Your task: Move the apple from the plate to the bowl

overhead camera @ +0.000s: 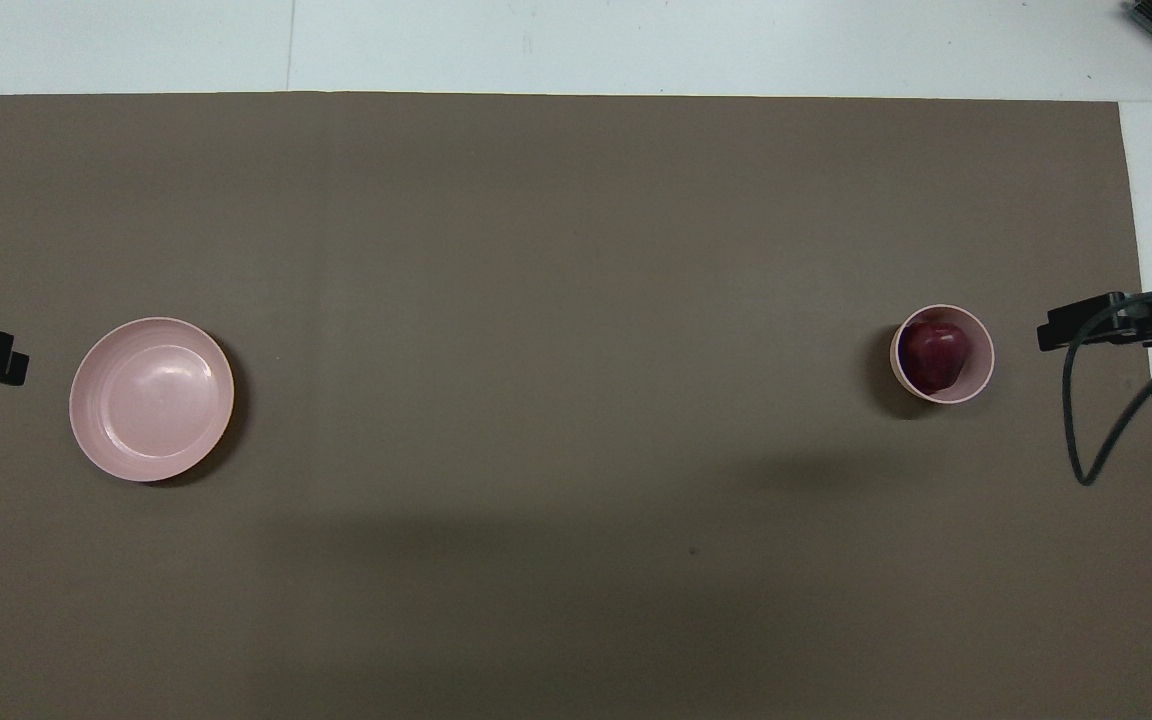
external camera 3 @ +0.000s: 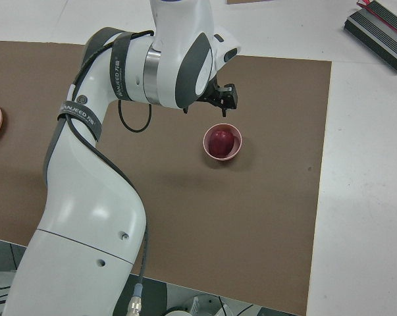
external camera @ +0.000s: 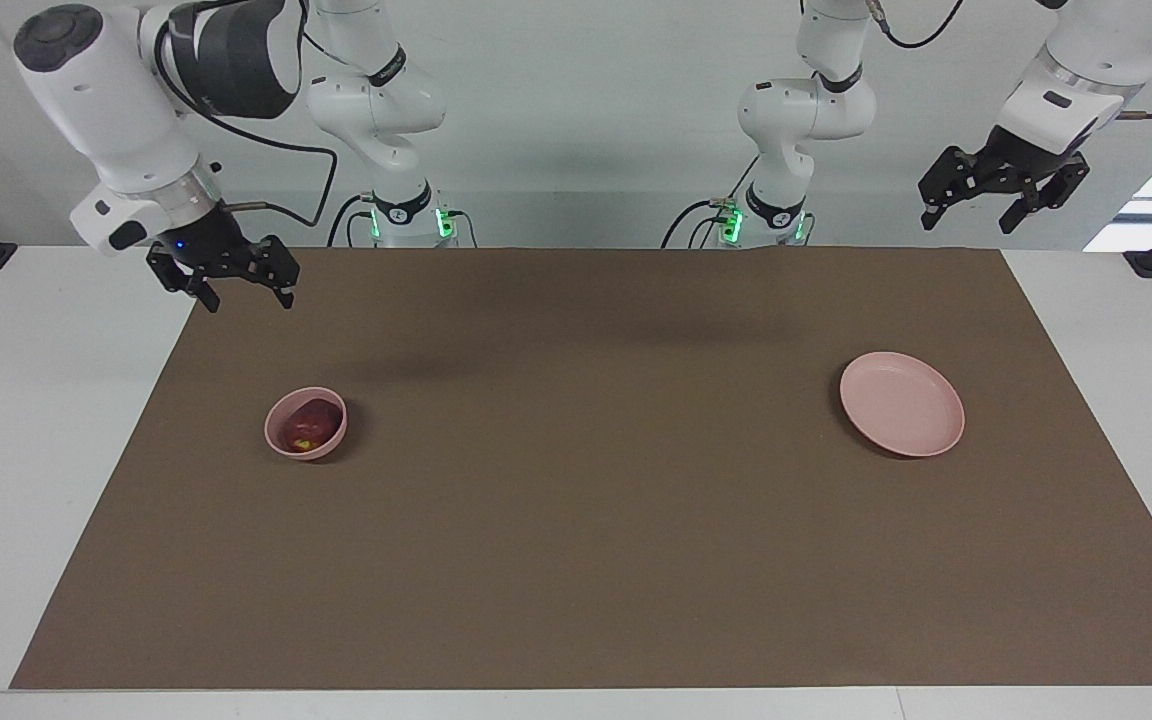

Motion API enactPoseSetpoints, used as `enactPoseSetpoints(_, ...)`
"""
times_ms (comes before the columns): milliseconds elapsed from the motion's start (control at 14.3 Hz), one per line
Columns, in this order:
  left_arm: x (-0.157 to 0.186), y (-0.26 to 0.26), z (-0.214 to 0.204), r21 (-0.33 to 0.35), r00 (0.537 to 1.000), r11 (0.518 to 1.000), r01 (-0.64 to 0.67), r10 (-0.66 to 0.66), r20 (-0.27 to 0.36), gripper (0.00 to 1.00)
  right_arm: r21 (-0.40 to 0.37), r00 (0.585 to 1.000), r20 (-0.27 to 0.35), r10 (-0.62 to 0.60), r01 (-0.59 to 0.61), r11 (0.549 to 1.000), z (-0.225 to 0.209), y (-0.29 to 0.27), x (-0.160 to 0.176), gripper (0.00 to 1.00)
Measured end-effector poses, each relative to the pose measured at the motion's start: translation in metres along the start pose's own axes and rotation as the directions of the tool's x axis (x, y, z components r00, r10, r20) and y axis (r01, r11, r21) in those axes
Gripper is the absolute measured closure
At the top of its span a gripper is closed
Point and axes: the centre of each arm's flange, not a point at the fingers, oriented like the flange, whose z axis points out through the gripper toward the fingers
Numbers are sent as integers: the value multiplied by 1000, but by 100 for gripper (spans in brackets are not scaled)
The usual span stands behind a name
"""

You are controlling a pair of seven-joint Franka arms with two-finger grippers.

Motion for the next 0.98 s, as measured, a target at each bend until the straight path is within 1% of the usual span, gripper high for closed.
enactPoseSetpoints(280, 0, 0, 0, 0, 1000, 1000, 0, 0, 0, 0, 3, 1000, 21, 6, -6, 1000, -42, -1, -13, 0)
enactPoseSetpoints(491, 0, 0, 0, 0, 1000, 1000, 0, 0, 0, 0, 2, 1000, -17, 9, -9, 1000, -78, 0, -32, 0)
enactPoseSetpoints(631, 0, 0, 0, 0, 1000, 1000, 0, 0, 0, 0, 5, 999, -36, 7, -7, 1000, -94, -1, -47, 0)
enactPoseSetpoints(771, 0, 0, 0, 0, 1000, 1000, 0, 0, 0, 0, 7, 999, -37, 5, -5, 1000, -99, -2, -54, 0)
enactPoseSetpoints(982, 0, 0, 0, 0, 1000, 1000, 0, 0, 0, 0, 8, 1000, -27, 2, -2, 1000, -94, -3, -53, 0)
